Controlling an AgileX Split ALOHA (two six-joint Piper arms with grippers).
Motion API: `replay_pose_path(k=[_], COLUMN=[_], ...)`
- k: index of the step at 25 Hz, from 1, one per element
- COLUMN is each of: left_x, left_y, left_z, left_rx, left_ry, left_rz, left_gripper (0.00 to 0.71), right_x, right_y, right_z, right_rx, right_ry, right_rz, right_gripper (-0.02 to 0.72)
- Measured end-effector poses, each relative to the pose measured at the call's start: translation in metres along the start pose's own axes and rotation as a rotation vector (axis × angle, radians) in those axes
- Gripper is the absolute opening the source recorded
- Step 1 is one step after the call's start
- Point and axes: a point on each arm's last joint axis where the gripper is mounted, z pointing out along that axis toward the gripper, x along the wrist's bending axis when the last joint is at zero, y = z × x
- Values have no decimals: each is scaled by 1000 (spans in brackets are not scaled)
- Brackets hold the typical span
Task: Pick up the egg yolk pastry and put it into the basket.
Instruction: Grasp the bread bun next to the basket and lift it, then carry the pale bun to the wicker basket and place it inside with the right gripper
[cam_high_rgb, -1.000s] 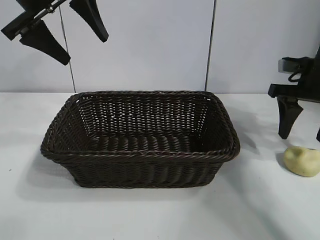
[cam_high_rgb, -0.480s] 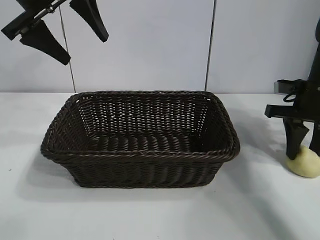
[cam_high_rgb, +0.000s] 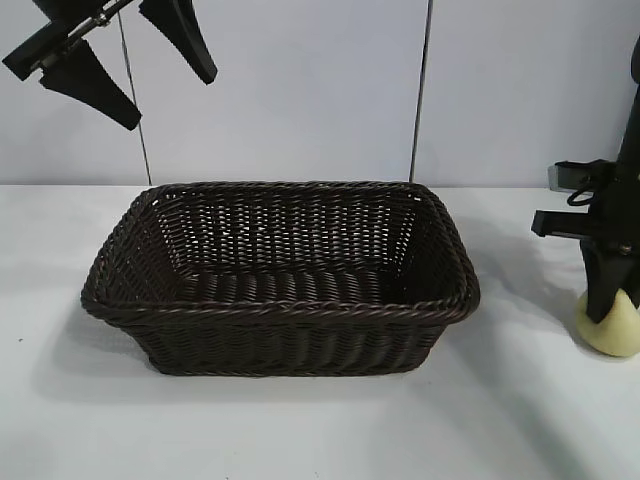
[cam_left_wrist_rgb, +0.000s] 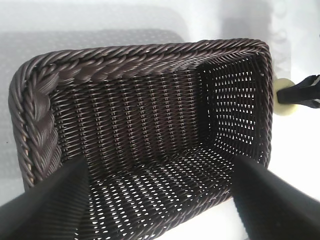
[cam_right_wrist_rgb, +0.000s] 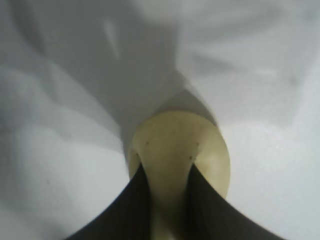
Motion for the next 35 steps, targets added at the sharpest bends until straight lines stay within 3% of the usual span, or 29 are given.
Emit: replay_pose_path(k=[8, 23, 30, 35], left_x=[0, 0, 0, 0], left_y=[0, 0, 0, 0], left_z=[0, 0, 0, 0], left_rx=[0, 0, 0, 0], left_ry=[0, 0, 0, 0], left_rz=[0, 0, 0, 0], left_gripper=[571, 571, 571, 571], right_x=[4, 20, 36, 75], right_y=[-13, -33, -32, -36], right_z=[-48, -153, -159, -155], right_rx=[-116, -388, -407, -405], right_ry=[1, 62, 81, 88], right_rz=[-13, -53, -92, -193], right_gripper=[119, 118, 118, 118])
